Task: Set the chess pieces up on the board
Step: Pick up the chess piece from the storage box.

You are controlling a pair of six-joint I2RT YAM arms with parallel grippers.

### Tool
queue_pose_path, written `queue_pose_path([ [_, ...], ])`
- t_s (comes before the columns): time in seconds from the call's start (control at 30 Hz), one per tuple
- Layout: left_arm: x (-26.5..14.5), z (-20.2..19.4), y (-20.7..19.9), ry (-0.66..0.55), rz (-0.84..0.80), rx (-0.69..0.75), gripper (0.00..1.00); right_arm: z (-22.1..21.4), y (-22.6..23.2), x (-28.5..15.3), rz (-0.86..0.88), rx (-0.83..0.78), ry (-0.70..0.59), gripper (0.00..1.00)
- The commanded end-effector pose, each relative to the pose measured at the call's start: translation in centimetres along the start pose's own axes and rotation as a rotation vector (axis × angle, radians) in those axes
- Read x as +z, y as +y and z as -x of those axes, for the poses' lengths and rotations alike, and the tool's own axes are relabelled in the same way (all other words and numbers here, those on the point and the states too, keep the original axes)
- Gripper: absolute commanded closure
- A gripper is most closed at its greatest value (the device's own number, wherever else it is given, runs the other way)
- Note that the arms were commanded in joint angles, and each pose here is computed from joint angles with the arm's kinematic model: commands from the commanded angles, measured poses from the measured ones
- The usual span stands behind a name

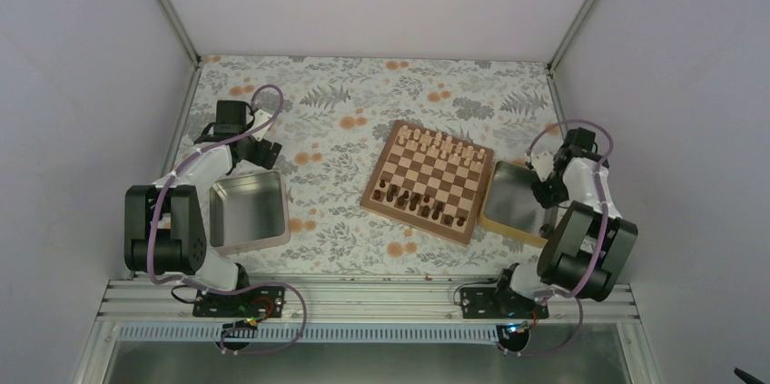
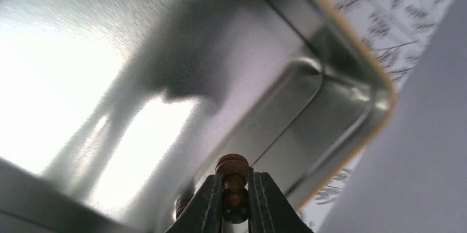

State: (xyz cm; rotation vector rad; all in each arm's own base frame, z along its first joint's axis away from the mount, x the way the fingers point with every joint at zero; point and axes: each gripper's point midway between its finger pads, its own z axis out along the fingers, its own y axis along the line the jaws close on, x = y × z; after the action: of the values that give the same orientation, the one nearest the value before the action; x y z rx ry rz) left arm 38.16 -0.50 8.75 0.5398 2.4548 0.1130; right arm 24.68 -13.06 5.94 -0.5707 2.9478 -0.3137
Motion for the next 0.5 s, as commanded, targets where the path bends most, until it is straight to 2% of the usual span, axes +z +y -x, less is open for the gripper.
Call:
queue_pose_path([
  [0.0,-0.2,0.4,0.2,-0.01,0.005,0.0,0.0,2.2,0.6,-4.2,0.005,-0.045,-0.094,0.93],
  [0.1,-0.2,0.6,0.3,-0.013,0.006,0.001,0.0,4.4,2.0,-7.1,0.035,-0.102,-0.168,0.92],
  [0.23,-0.3,0.6,0.3,-0.015,0.008,0.002,0.0,7.1,6.3,-9.7,0.117,-0.225,-0.239,0.91],
  [0.47,-0.6,0.8,0.3,-0.024,0.013,0.004,0.0,9.8,13.2,-9.8,0.226,-0.387,-0.249,0.91],
])
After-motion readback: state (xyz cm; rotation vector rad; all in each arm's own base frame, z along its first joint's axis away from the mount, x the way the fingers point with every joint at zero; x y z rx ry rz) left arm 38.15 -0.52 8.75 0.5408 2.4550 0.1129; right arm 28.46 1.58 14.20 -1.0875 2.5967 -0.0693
